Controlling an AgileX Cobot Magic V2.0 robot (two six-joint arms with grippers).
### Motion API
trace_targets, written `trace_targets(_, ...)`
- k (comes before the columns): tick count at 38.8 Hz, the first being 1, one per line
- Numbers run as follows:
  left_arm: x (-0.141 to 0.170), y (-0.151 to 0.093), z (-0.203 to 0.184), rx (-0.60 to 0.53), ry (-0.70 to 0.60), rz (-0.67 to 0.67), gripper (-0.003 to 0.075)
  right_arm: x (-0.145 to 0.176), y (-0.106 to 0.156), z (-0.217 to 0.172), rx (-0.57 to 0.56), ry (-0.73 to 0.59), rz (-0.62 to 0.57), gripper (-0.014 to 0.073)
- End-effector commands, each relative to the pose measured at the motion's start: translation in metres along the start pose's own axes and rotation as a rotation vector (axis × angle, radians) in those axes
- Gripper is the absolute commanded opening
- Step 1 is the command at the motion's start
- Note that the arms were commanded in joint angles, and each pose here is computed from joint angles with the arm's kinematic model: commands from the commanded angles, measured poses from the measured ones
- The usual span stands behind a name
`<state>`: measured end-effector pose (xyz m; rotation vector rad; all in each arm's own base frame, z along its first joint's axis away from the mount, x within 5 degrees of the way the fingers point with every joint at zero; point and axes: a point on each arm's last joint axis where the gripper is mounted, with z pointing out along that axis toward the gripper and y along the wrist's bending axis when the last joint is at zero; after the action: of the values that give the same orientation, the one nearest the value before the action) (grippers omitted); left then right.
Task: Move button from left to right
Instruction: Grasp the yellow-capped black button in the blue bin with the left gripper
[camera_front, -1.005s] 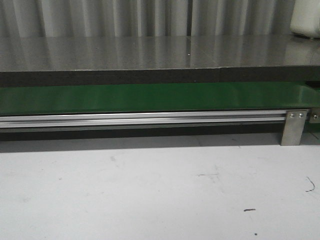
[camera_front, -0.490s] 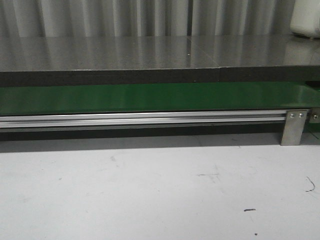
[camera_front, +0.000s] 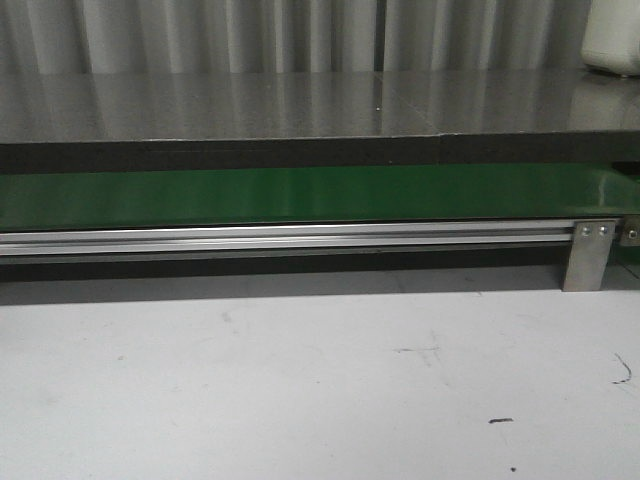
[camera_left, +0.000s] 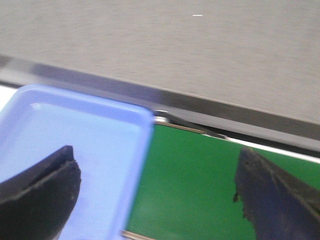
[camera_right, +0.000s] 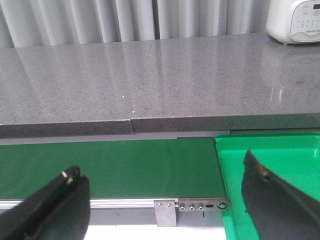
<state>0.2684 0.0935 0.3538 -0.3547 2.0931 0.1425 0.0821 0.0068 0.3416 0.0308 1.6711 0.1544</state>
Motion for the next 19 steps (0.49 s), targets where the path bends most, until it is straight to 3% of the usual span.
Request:
trace_targets(1,-0.022,0.024,0.011,-0.067,-0.058,-0.052,0.0594,-0.017,0.002,-0.001,-0.012,-0.096,-0.015,0.0634)
trace_targets(10,-0.021,0.07,0.059,-0.163,0.094,-0.069,0.0594,-0.017,0.002,-0.001,-0.012,-0.096,-0.015,0.0634)
trace_targets(19,-0.004,0.1,0.11,-0.154,0.346,-0.011,0.0594,-0.017,0.002,-0.001,-0.012,-0.096,-0.015,0.0634)
